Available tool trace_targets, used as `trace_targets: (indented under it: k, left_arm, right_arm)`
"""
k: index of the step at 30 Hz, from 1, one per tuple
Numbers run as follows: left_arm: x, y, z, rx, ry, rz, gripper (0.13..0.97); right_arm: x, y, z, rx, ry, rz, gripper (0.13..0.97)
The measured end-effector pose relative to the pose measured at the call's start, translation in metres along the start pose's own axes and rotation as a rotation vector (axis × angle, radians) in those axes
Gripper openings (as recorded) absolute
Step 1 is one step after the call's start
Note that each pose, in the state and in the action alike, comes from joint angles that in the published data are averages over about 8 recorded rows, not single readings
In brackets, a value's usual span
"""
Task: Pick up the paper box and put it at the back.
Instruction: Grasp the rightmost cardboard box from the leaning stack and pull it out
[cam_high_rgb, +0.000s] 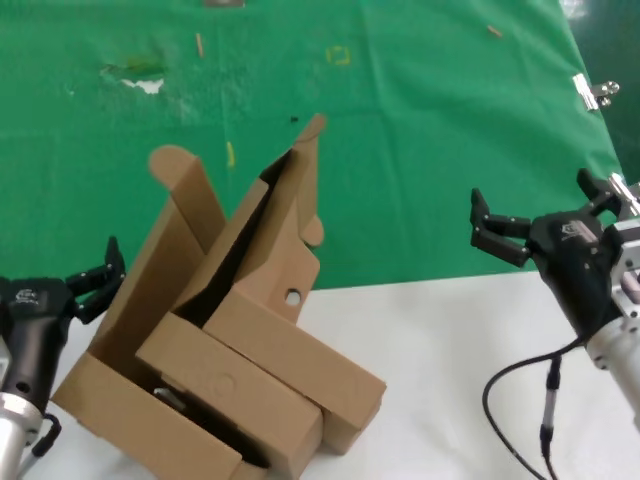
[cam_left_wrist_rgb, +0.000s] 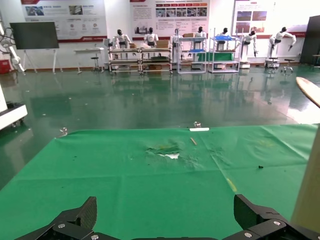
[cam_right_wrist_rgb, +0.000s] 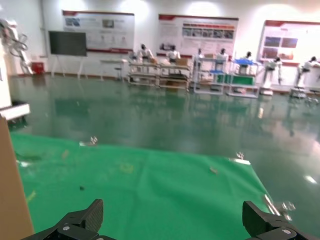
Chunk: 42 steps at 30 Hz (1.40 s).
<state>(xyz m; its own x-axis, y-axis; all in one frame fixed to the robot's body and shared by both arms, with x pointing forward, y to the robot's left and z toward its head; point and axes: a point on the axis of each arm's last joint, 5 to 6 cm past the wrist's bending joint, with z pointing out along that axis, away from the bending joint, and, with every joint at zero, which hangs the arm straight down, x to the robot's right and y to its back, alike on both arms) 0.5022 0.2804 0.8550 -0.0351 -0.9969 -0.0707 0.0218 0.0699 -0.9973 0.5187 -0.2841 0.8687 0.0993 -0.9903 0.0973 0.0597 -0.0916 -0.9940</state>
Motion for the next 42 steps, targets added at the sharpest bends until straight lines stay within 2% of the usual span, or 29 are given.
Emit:
trace_targets:
  k: [4,8,12,16,20,25,29,37,40,42]
  left_arm:
    - [0.0000,0.0000,0.000,0.000,0.000,0.000,0.959]
    - [0.0000,0.0000,0.000,0.000,0.000,0.000,0.946]
    - [0.0000,0.0000,0.000,0.000,0.000,0.000,0.928]
    - [0.0000,0.0000,0.000,0.000,0.000,0.000,0.882]
    - [0.0000,0.0000,0.000,0.000,0.000,0.000,0.848]
    - [0.0000,0.0000,0.000,0.000,0.000,0.000,0.749]
    - [0.0000,0.0000,0.000,0.000,0.000,0.000,0.690]
    - [0.0000,0.0000,0.000,0.000,0.000,0.000,0.474]
    - [0.0000,0.0000,0.000,0.000,0.000,0.000,0.474]
    - [0.0000,0.0000,0.000,0.000,0.000,0.000,0.430]
  right_arm:
    - [0.015,-0.014,-0.003,0.046,-0.060,-0.024,0.966]
    - [0.041,-0.026,-0.011,0.094,-0.163,-0.111,0.966]
    - [0.068,-0.031,-0.022,0.121,-0.321,-0.270,0.966]
    - [0.082,-0.024,-0.030,0.126,-0.520,-0.482,0.966]
    - [0.081,-0.007,-0.032,0.118,-0.713,-0.665,0.966]
    - [0.068,0.013,-0.027,0.101,-0.873,-0.764,0.966]
    - [0.059,0.024,-0.023,0.092,-0.952,-0.767,0.965]
    - [0.046,0.036,-0.023,0.083,-1.061,-0.715,0.948]
    - [0.042,0.038,-0.023,0.082,-1.080,-0.703,0.930]
    - [0.040,0.039,-0.023,0.082,-1.088,-0.696,0.918]
